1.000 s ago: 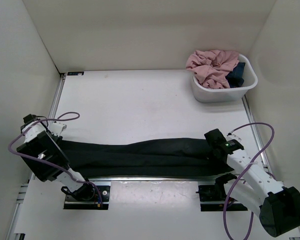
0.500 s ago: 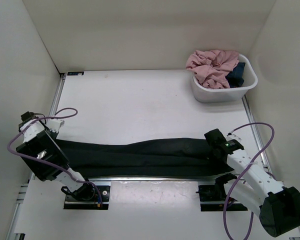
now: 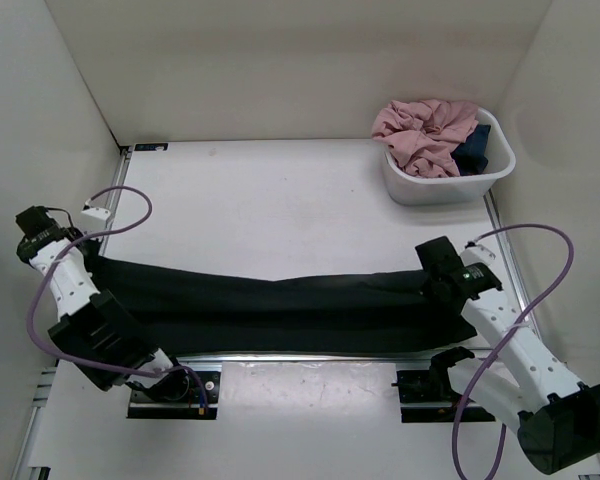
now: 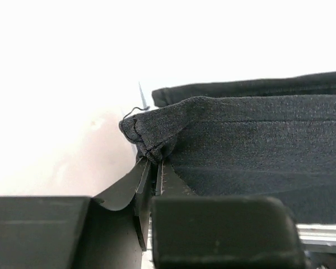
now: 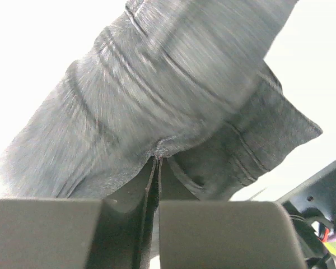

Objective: Fold and stack the trousers
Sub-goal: Fold the trousers

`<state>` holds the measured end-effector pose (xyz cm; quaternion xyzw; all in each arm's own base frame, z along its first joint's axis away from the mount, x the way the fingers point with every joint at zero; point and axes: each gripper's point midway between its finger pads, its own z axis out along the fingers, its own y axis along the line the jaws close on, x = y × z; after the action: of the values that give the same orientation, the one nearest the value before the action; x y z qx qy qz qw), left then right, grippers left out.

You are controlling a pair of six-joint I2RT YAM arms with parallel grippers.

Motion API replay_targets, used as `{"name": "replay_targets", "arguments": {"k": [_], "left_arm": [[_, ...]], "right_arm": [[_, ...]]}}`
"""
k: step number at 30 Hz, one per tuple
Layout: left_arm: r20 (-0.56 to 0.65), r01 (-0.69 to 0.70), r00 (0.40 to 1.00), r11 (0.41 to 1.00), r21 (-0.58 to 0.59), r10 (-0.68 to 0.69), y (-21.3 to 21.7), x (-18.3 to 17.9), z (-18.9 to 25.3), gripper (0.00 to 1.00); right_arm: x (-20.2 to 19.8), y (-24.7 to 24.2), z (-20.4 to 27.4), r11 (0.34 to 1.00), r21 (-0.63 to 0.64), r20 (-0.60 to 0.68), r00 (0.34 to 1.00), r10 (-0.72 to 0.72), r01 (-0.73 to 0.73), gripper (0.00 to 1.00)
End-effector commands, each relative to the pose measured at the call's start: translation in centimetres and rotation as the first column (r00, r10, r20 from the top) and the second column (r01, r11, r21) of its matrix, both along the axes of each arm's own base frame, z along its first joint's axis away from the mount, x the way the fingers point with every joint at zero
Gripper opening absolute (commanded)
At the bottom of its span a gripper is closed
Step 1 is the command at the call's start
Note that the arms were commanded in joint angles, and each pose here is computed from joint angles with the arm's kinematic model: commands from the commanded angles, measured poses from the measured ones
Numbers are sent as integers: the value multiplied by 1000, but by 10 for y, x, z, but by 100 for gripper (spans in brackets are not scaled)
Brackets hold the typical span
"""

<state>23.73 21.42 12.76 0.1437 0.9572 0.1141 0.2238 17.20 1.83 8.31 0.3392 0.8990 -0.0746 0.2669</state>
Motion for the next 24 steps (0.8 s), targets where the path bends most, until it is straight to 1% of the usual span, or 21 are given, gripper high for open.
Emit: {"name": "replay_targets", "arguments": {"k": [1, 2, 5, 6, 8, 9, 10, 11, 12, 13, 14, 15, 16, 17, 18, 19, 20, 22, 23, 24], "left_arm": [[164, 9, 986, 993, 116, -28, 18, 18, 45, 15], [159, 25, 986, 994, 109, -43, 16, 18, 41, 15], [197, 24, 979, 994, 106, -45, 13, 5, 42, 14], [227, 24, 973, 995, 101, -47, 15, -1, 45, 14], [277, 24, 959, 991, 134, -60, 14, -11, 59, 14], [292, 23, 954, 991, 134, -62, 14, -15, 60, 14], [299, 6, 953, 991, 134, -47, 20, -21, 61, 14], [294, 7, 955, 992, 127, -44, 19, -22, 57, 14], [286, 18, 957, 991, 130, -55, 20, -21, 54, 14], [292, 29, 954, 993, 115, -62, 18, -19, 52, 14], [294, 41, 953, 995, 91, -66, 17, -16, 47, 14], [314, 54, 946, 994, 91, -80, 18, -10, 54, 14], [353, 59, 932, 997, 56, -76, 14, -2, 60, 14], [378, 76, 921, 995, 57, -92, 15, 10, 72, 14], [392, 79, 915, 995, 59, -96, 16, 18, 79, 14], [403, 85, 910, 995, 55, -100, 15, 26, 85, 14], [437, 98, 893, 994, 51, -111, 14, 42, 100, 14], [478, 110, 869, 992, 60, -126, 11, 62, 123, 14], [470, 110, 875, 993, 49, -120, 9, 65, 119, 14], [487, 112, 862, 990, 88, -141, 11, 71, 134, 14]], "right_arm": [[7, -30, 37, 987, -151, 70, 996, -48, 58, 0], [7, -30, 39, 987, -147, 78, 996, -48, 59, 0], [-4, -34, 34, 985, -151, 50, 996, -73, 80, 0], [-7, -35, 35, 986, -136, 69, 994, -90, 99, 0], [-20, -38, 25, 985, -130, 44, 993, -106, 111, 0], [-24, -39, 25, 986, -115, 64, 991, -117, 124, 0], [-27, -38, 22, 986, -94, 74, 988, -134, 141, 0], [-34, -38, 11, 986, -86, 54, 989, -138, 142, 0], [-34, -36, 9, 988, -67, 70, 988, -136, 141, 0], [-32, -35, 7, 988, -59, 84, 987, -137, 142, 0], [-21, -30, 7, 990, -27, 122, 983, -136, 141, 0], [-16, -28, 6, 991, -31, 123, 984, -126, 131, 0], [-7, -28, 11, 991, -46, 142, 983, -117, 125, 0], [2, -26, 16, 992, -56, 153, 983, -106, 116, 0], [14, -24, 15, 991, -83, 133, 986, -95, 107, 0], [27, -21, 31, 990, -90, 153, 984, -91, 106, 0], [34, -23, 30, 985, -145, 114, 990, -81, 97, 0], [54, -20, 46, 982, -167, 114, 991, -66, 84, 0], [58, -21, 51, 980, -174, 127, 989, -70, 91, 0], [62, -20, 56, 981, -168, 141, 988, -70, 94, 0]]}}
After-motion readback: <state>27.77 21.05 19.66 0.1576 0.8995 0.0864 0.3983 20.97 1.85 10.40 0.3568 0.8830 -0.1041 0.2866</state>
